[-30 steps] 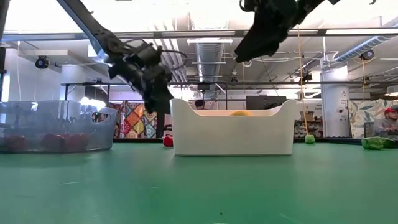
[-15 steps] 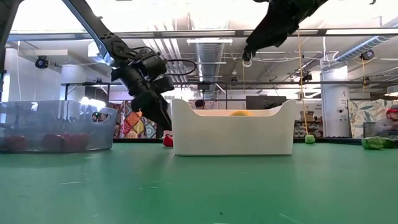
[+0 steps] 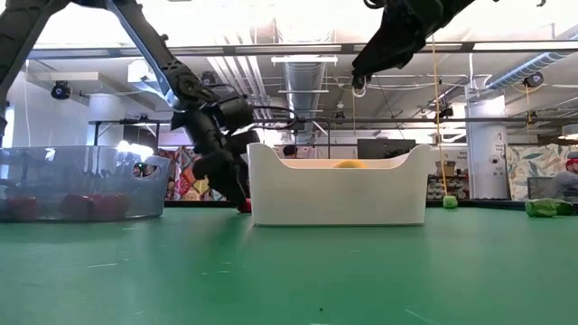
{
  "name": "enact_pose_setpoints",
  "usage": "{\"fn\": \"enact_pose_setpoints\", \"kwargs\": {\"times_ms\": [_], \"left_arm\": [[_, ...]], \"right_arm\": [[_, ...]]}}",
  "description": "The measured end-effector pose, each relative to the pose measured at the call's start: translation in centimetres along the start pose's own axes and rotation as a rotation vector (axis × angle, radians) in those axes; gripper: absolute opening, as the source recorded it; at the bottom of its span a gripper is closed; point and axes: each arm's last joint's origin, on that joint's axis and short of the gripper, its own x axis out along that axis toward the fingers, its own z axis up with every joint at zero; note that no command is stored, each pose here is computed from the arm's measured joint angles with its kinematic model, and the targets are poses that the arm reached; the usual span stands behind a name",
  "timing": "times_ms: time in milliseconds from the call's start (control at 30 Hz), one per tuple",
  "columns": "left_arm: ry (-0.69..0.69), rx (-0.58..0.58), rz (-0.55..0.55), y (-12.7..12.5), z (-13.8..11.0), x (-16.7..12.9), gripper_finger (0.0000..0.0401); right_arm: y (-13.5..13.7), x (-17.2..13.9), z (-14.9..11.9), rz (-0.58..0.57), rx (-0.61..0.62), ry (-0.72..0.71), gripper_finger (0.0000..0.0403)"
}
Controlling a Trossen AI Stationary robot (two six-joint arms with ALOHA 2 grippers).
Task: Sort produce into baskets
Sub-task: Put the red chili pepper into the black bin
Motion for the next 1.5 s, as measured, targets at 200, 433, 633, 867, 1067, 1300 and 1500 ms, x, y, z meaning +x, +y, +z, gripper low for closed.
{"fn": "enact_pose_setpoints", "kwargs": {"times_ms": [200,433,633,867,1067,1300,1500], "left_arm": [[0.053,0.028,-0.001,-0.4,0.0,0.3,0.0241],[0.064,-0.019,0.002,-1.0,0.2,0.5,0.0173],[0.084,-0.067,-0.002,-2.3,0.9,0.7,0.0085],[0.159,-0.115,-0.084,-5.8,2.0,-3.6,0.0049],[0.064,-0.147,0.069,-9.1,4.1,-10.9,0.0055],[0.148,-0.507,0.149,-13.5,2.1,-17.0,0.0056],[0.359,-0.731,0.248,-16.0,-0.8,-19.3,0.0056]], "right_arm": [[0.0,0.0,-0.2,0.007,0.048,0.023,0.0226],[0.0,0.0,-0.2,0.007,0.067,0.022,0.0226],[0.1,0.2,-0.8,0.006,0.094,0.053,0.0226],[2.8,0.6,-1.7,0.074,0.039,0.100,0.0226],[5.3,1.4,-2.2,0.051,0.038,0.114,0.0226],[8.1,2.1,-2.9,0.101,0.055,0.132,0.0226],[9.7,2.4,-3.5,0.126,0.048,0.149,0.0226]]}}
